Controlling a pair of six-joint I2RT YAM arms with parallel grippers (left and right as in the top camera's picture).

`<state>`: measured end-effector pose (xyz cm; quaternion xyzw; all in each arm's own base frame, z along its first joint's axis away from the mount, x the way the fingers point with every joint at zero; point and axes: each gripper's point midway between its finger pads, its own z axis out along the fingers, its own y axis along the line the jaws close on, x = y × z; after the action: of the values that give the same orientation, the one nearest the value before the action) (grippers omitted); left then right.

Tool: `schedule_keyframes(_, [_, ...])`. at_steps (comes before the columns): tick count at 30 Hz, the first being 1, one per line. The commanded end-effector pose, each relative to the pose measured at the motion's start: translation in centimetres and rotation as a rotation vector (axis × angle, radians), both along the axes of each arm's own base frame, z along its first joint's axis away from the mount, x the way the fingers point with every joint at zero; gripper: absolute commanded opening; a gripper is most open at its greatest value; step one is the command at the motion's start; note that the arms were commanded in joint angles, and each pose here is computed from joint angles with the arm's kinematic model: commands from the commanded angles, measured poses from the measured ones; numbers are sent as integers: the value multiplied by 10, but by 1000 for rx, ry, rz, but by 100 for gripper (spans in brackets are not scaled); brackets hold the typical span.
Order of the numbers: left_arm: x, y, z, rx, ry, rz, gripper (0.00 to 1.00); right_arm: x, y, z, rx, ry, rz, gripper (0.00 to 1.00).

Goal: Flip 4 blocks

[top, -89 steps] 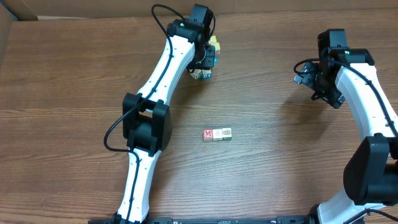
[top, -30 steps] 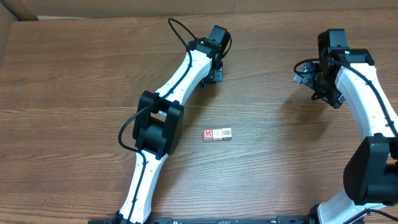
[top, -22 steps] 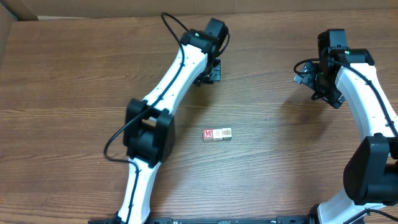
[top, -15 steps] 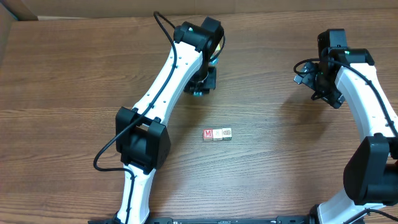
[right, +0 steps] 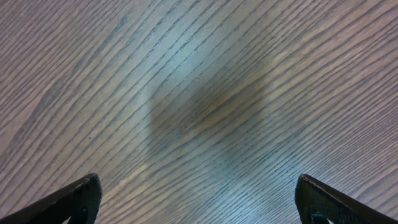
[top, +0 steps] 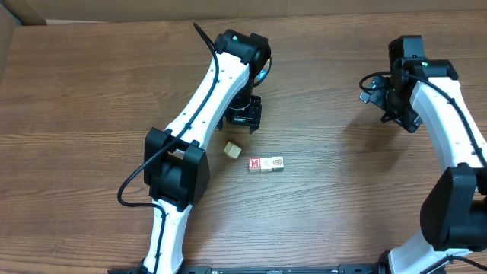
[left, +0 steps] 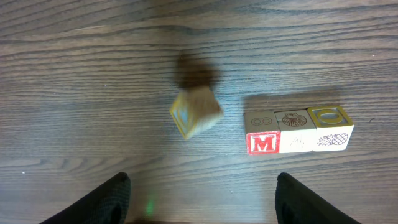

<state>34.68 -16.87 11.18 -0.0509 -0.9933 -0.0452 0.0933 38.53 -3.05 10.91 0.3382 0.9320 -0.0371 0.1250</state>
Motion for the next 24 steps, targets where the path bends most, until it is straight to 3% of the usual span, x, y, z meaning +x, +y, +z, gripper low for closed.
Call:
schedule_keyframes(1, [0, 2, -3, 8, 10, -19, 66, 4, -2, 11, -8, -34, 1, 100])
schedule_keyframes(10, [3, 13, 23, 14, -68, 54, 42, 4, -2, 11, -9, -34, 1, 100])
schedule_keyframes(11, [1, 15, 24, 22, -62, 53, 29, 4, -2, 11, -8, -34, 1, 100])
schedule_keyframes(12, [1, 16, 24, 29, -62, 50, 5, 4, -2, 11, -9, -34, 1, 100])
schedule_keyframes(20, [-21, 37, -2, 122, 43, 65, 5, 4, -2, 11, -9, -34, 1, 100])
schedule_keyframes(24, [-28, 57, -4, 229, 32, 109, 4, 4, -2, 11, -9, -34, 1, 100])
